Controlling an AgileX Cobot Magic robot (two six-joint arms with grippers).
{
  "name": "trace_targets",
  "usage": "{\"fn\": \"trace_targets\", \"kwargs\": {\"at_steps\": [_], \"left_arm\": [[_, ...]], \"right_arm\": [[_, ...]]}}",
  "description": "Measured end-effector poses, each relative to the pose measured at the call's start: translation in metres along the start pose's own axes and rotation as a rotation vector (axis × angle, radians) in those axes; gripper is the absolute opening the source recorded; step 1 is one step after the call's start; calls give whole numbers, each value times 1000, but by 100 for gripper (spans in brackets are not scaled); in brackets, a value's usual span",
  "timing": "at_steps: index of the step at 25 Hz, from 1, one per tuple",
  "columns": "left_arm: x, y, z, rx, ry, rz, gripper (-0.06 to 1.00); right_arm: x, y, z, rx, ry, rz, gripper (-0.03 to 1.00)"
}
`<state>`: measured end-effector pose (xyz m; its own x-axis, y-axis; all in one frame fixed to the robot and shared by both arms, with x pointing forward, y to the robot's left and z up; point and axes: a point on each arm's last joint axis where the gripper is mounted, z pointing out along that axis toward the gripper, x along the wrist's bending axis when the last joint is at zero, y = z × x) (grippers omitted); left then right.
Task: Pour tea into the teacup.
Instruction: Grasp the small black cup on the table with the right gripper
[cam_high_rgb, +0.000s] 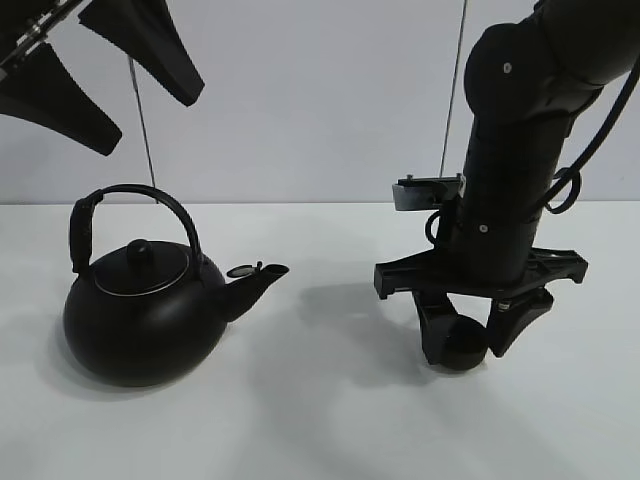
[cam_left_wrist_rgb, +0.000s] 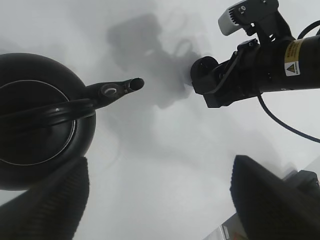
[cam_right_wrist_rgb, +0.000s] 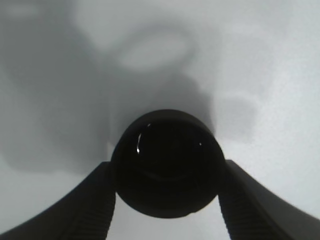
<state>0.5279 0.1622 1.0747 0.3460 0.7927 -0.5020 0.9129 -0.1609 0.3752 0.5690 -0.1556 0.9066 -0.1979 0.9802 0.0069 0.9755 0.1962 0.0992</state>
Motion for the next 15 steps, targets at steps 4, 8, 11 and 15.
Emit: {"fn": "trace_targets", "kwargs": {"at_steps": [4,8,11,15], "left_arm": [[0,0,0,0,0,0,56],[0,0,0,0,0,0,56],[0,0,0,0,0,0,56],[0,0,0,0,0,0,56]], "right_arm": [[0,-2,0,21,1,5,40],[1,-2,-3,57,7,19,40],[5,4,-11,58,30,28,40],[13,19,-28,9,66,37,40]]}}
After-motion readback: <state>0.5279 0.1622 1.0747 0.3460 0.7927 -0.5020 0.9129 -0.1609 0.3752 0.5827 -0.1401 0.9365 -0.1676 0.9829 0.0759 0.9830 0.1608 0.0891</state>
